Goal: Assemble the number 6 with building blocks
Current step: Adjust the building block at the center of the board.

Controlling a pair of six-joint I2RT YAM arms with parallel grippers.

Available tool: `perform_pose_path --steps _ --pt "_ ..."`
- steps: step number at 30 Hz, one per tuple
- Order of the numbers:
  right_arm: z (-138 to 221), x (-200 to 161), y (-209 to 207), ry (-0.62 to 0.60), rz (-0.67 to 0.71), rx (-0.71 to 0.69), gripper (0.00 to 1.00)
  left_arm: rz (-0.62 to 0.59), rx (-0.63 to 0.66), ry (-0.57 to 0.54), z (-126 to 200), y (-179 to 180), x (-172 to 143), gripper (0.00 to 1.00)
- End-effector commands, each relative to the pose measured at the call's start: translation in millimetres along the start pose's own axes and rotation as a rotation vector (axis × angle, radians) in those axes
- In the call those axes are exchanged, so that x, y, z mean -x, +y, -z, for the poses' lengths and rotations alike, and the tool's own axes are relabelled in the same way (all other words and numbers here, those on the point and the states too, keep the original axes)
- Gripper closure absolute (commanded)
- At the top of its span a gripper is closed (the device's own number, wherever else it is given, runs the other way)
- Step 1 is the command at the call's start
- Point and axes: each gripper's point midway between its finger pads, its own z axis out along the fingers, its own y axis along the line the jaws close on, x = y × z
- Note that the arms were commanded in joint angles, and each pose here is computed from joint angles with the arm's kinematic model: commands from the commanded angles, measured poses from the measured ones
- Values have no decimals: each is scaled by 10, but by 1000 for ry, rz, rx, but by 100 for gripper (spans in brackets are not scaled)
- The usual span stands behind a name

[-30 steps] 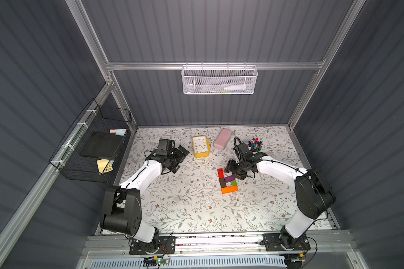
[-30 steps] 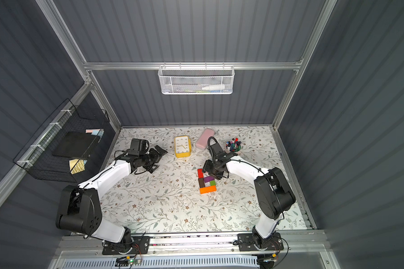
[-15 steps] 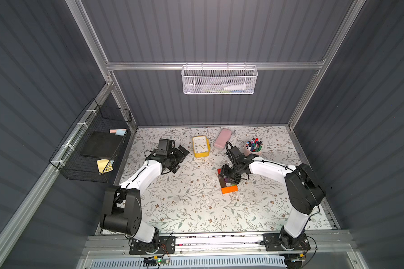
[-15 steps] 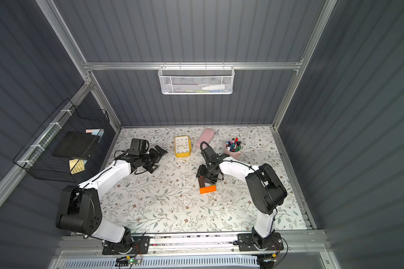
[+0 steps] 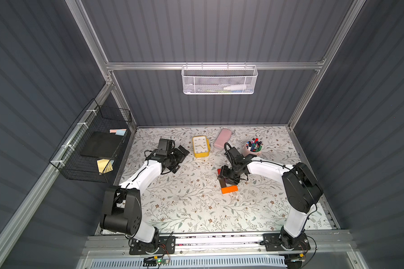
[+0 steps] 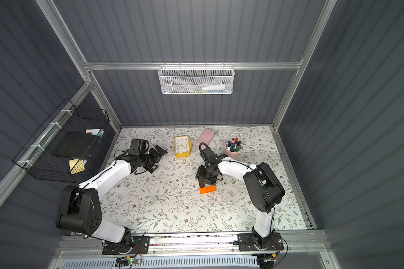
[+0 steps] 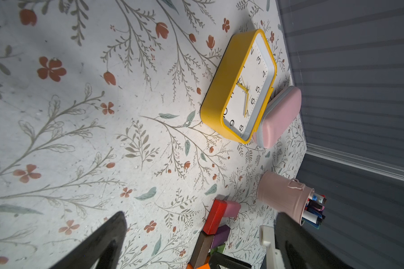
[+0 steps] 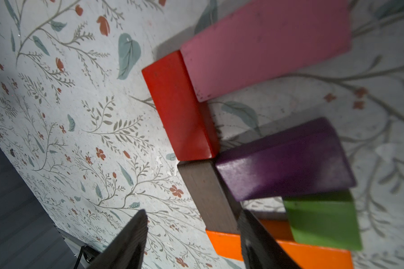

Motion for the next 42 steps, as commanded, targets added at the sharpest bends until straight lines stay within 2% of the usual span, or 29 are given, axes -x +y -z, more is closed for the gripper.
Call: perform_pose_path --steps 1,33,36,42 --pt "-39 3 17 9 -9 -16 36 -17 17 23 2 38 -59 1" --pt "-111 36 28 11 -2 -25 36 -19 25 20 -10 47 -45 1" --pt "-57 39 43 8 5 -28 36 -20 24 19 -4 44 -46 1" --pt "310 147 163 -74 36 -35 37 -7 19 8 -37 54 -26 1"
